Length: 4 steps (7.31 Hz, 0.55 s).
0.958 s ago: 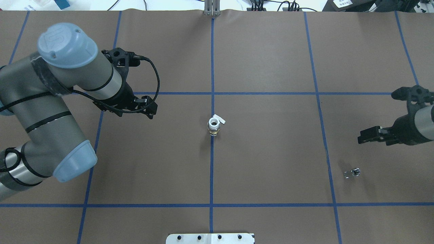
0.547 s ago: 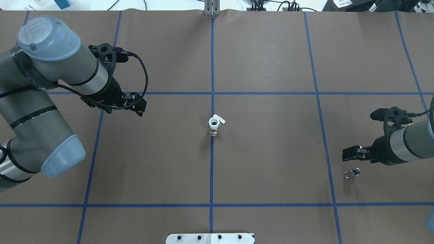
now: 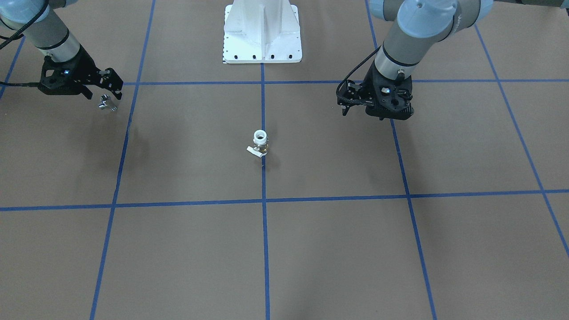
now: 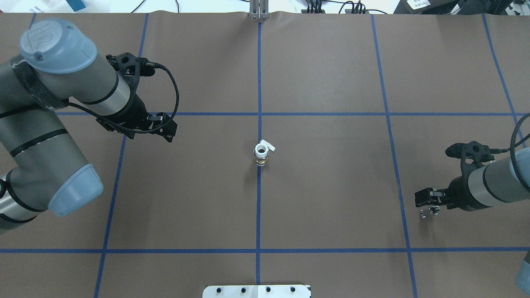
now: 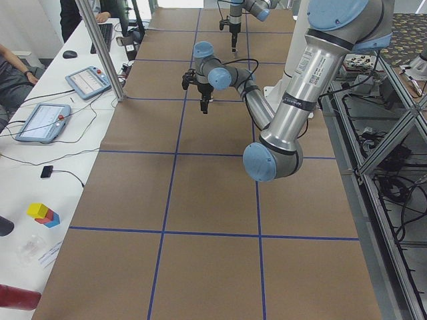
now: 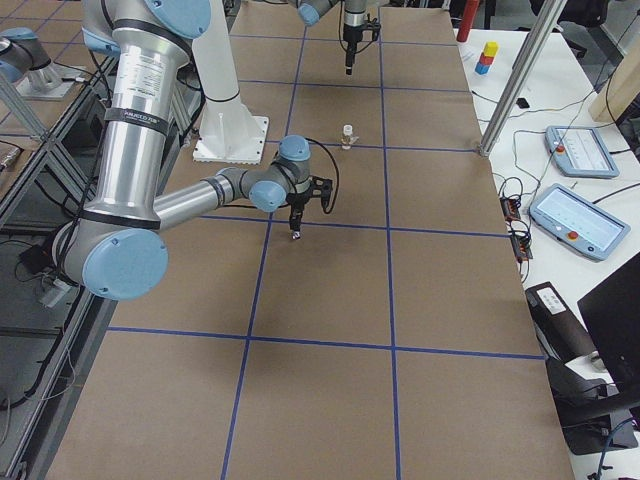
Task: Assemble PPR valve and pipe with both arms
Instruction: 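Lower the right gripper onto the small silver fitting and grasp it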
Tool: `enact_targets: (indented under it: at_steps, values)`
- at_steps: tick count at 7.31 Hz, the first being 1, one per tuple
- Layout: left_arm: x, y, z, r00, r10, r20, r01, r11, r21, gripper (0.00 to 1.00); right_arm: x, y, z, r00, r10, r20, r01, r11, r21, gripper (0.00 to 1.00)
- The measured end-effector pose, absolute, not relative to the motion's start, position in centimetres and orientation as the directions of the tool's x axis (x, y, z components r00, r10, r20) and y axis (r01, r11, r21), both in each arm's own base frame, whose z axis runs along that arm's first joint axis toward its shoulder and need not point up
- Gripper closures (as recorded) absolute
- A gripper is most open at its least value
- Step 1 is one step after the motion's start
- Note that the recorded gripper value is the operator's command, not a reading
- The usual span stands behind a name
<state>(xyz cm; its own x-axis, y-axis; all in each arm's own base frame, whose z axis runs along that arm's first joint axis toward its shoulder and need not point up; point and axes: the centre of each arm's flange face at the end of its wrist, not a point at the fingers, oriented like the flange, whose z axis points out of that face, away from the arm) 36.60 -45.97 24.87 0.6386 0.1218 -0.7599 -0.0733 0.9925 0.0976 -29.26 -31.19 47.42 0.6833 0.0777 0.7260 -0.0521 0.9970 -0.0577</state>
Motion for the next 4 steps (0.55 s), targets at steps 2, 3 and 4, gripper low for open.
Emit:
enact_targets:
  at_steps: [2,3,4]
  values:
    - [36.5,-45.9,24.79,0.64,0.12,-0.759,-0.073,0.993,0.096,0.02,-29.61,-31.1,48.36,0.695,0.081,0.715,-0.047,0.997,-0.067,0.26]
    - [36.47,-45.86,24.74,0.639,0.12,-0.759,-0.073,0.993,0.096,0.02,-29.73,-31.05,48.66,0.698,0.082,0.711,-0.045,0.997,-0.07,0.36]
    - [36.47,-45.85,24.76,0.64,0.119,-0.759,-0.072,0.993,0.095,0.02,-29.81,-31.02,48.87,0.701,0.082,0.709,-0.043,0.996,-0.073,0.42]
